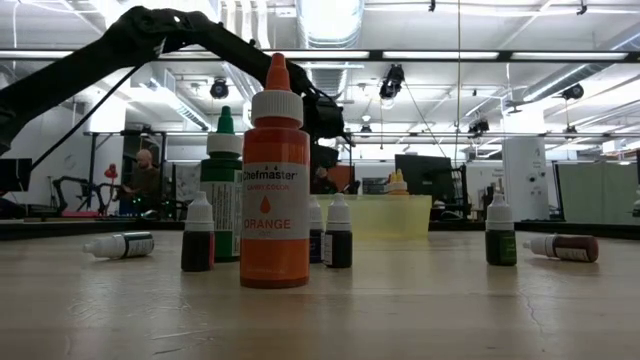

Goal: Pick & Place food coloring
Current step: Put the top small black food coloring bottle into the yellow bin

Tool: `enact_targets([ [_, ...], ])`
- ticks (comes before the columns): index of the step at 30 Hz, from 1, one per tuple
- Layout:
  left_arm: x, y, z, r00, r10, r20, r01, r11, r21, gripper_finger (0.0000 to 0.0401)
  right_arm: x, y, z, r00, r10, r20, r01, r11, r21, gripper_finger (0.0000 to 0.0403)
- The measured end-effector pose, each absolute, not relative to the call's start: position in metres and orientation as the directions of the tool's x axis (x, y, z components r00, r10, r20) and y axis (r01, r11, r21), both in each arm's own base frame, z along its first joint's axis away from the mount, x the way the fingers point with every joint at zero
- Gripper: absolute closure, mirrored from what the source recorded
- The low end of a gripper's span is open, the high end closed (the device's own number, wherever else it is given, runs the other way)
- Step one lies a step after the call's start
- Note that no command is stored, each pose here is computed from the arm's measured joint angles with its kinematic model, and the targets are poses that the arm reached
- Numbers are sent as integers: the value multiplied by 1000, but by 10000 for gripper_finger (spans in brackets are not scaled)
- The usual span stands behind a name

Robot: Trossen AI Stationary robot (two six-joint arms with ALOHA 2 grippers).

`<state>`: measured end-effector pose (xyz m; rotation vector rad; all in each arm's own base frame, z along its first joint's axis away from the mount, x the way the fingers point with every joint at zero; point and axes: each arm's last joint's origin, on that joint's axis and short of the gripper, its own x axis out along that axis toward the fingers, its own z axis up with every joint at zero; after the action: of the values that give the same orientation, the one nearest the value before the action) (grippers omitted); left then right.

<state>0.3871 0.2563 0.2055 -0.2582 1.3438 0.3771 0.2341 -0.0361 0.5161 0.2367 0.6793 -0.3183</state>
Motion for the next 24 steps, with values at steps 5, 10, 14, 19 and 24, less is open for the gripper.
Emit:
enact_targets([
  [5, 386, 256, 198, 177, 111, -978, -408, 912, 29, 367, 234, -36, 516, 733, -210, -647, 363, 925, 110, 334],
  [10, 387, 257, 199, 184, 116, -976, -409, 912, 31, 367, 234, -36, 516, 733, -211, -647, 363, 925, 110, 329],
  [14, 387, 257, 199, 186, 116, -976, -418, 908, 28, 362, 234, -36, 516, 733, -211, -647, 363, 925, 110, 326],
  [19, 387, 257, 199, 188, 114, -975, -414, 910, 27, 338, 234, -36, 516, 733, -210, -647, 363, 925, 110, 332],
  [24, 387, 257, 199, 188, 114, -976, -416, 909, 26, 314, 234, -36, 516, 733, -211, -646, 363, 925, 110, 334],
])
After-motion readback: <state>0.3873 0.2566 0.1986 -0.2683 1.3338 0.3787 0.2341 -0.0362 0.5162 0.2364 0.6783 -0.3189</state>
